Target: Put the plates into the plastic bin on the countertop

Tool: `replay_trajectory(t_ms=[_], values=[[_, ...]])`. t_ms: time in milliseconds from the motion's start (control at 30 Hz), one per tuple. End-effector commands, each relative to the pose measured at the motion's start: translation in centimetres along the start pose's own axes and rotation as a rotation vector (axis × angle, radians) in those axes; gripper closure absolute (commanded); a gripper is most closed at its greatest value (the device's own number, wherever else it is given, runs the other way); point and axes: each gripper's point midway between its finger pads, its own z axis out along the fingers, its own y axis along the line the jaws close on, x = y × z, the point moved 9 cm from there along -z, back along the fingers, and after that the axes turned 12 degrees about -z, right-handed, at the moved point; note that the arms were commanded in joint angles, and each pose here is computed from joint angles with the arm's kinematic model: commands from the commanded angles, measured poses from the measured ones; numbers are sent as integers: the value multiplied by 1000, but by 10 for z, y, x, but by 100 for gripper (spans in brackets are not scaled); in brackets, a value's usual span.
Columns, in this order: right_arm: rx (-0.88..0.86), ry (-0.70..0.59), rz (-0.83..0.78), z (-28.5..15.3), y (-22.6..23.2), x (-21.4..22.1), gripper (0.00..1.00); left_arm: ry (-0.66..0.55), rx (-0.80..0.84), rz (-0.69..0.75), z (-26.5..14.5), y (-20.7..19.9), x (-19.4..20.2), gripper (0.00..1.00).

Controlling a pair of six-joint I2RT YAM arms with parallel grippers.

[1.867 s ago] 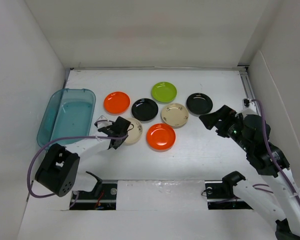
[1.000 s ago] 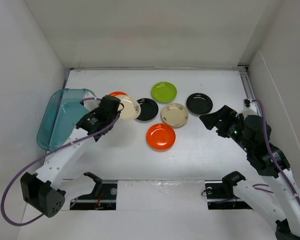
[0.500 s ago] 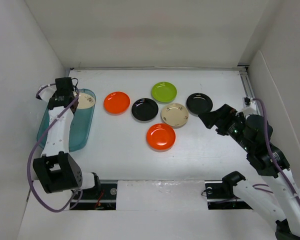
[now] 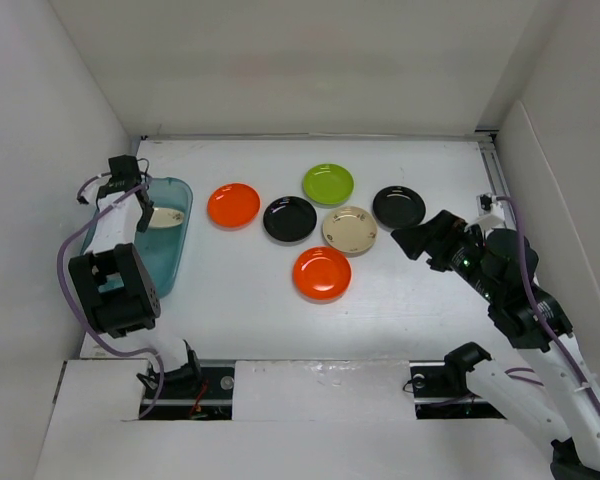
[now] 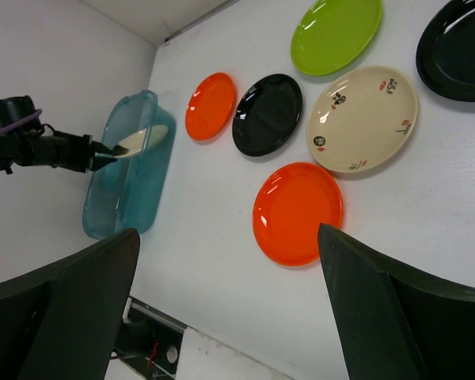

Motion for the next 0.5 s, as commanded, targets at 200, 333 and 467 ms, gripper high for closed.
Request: replay_trajectory(t_ms=[200,333,467], values=[[-111,-50,-24,-4,12,-10,0,-9,126,-1,-28,-20,-12,35],[-125,-52,-25,-4,13,-11,0,-47,303,37,-79,-28,-19,0],[-117,-57,-35,-5,15,-15,0,54,642,154,-140,-33,-5,0]])
